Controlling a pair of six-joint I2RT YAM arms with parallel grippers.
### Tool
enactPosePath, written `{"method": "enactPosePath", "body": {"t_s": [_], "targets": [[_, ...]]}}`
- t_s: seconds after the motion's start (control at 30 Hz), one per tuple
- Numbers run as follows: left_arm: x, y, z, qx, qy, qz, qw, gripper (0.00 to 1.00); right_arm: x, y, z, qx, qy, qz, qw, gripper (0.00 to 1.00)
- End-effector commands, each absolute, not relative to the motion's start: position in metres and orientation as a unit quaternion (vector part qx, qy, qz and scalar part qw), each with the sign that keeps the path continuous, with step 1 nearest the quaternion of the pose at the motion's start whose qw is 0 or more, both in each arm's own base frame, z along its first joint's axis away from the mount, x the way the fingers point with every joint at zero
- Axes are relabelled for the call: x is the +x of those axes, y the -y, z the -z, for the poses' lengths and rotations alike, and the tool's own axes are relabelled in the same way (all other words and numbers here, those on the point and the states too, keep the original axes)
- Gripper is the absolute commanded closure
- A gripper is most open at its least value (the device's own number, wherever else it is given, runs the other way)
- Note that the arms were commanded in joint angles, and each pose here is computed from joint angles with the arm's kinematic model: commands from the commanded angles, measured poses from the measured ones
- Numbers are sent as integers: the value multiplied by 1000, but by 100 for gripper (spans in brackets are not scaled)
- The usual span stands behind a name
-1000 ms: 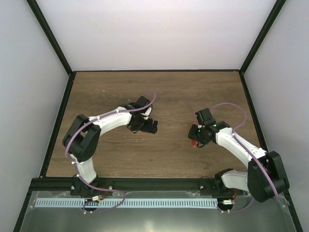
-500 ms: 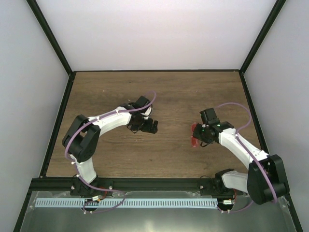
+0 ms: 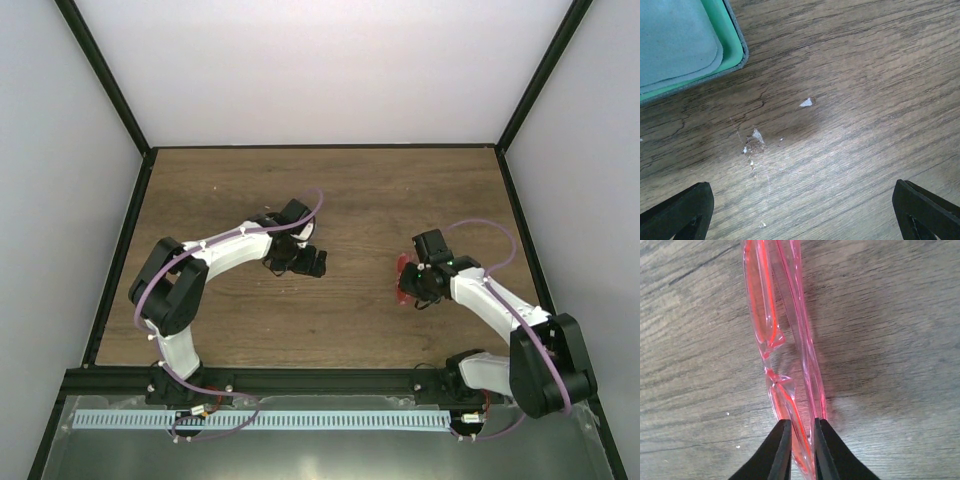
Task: Organize the sunglasses
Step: Adjust the sunglasses at the center of the board.
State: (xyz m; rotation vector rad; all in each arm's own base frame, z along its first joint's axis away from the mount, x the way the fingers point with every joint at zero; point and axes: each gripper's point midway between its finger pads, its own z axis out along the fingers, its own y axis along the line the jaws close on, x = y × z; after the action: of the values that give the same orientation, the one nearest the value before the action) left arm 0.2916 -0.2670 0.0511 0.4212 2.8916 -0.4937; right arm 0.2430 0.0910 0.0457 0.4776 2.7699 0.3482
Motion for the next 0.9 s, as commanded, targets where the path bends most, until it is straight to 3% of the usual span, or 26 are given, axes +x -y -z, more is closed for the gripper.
{"method": "enactPosePath", "body": {"t_s": [0.0,0.27,0.47,0.87], "targets": [[289,264,-51,145,-972,165,87,0,247,-91,-47,170,-964,-128,161,90],[288,263,-50,146,-972,164,87,0,246,-91,-49,171,-964,-129,158,99],[288,263,-48,145,-972,165,87,0,252,-79,-71,173,-966,-90,171,99],[290,266,-48,146,-971,170,88,0,247,-26,-91,159,-967,176,97,99]]}}
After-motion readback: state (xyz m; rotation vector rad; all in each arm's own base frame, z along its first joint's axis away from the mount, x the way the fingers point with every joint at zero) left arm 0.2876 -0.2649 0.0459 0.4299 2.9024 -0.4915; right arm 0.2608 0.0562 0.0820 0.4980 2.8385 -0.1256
